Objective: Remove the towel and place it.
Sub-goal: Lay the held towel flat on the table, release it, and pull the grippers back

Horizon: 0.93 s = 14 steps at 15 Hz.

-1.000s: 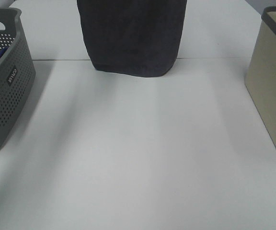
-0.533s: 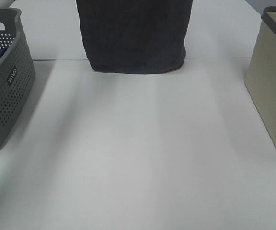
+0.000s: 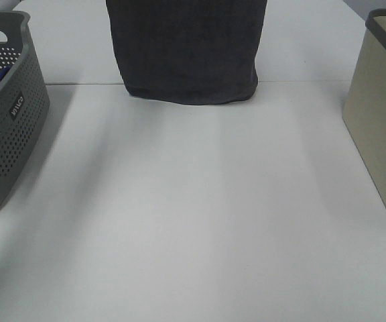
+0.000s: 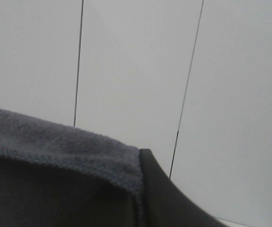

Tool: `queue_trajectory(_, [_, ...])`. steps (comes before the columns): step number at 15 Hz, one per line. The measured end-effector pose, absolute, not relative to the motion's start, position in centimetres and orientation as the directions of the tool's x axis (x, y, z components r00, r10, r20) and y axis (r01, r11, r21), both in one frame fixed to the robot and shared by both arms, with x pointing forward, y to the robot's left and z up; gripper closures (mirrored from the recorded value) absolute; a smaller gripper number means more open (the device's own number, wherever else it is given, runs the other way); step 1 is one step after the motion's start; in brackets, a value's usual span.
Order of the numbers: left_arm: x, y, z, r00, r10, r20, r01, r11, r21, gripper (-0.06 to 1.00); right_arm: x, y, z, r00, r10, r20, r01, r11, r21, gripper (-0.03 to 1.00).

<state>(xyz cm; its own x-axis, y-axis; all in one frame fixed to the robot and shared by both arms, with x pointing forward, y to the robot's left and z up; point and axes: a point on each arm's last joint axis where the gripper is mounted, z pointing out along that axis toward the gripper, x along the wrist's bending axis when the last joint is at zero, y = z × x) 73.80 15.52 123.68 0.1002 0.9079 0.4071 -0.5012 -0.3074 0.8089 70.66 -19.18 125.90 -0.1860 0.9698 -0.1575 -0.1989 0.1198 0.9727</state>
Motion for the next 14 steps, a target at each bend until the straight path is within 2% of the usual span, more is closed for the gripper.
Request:
queue_trajectory(4, [74.2,15.8,123.0,0.106,0.908,0.404,-0.422,-0.327,0.845,0.94,70.7,-19.2,125.5,-0.195,0.969,-0.151,-0.151,0.123,0.981,0.95])
queue_trajectory(8, [74.0,15.1,121.3,0.162,0.918,0.362,-0.158,-0.338,0.928,0.94,70.6,-19.1,123.9,-0.236,0.966,-0.108,0.045,0.121,0.992,0.95])
queue_trajectory(11, [70.7,15.4,123.2,0.203,0.933,0.298,0.077,-0.318,0.945,0.94,68.8,-19.2,123.6,-0.277,0.959,-0.066,0.242,0.136,0.961,0.95])
queue_trajectory(14, [67.3,16.0,124.6,0.264,0.929,0.259,0.27,-0.329,0.905,0.94,66.3,-19.5,124.5,-0.31,0.95,-0.032,0.369,0.152,0.917,0.95])
